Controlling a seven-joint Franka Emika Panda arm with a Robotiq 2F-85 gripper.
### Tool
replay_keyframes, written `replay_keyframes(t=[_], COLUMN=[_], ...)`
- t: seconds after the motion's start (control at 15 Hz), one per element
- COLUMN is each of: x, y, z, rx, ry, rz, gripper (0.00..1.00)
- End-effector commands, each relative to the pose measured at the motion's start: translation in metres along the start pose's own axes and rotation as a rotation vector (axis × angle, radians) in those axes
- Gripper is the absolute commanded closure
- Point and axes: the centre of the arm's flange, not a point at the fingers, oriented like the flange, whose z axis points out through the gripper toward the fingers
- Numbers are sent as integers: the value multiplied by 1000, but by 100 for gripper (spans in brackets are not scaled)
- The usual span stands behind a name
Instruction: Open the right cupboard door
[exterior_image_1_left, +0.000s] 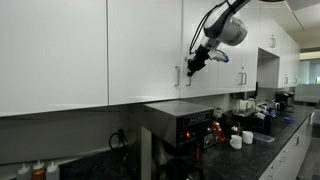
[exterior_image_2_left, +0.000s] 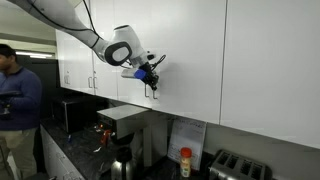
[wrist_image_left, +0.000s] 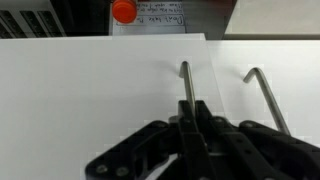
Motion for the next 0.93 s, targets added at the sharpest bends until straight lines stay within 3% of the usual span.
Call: replay_keyframes(t=[0.0, 0.33, 0.87], x=[-30, -59, -99], y=[19, 30, 86], z=[-44, -75, -117], rx=[54, 76, 284], ry=[-13, -24, -101], rz=[-6, -39, -176], gripper=[97, 97, 97])
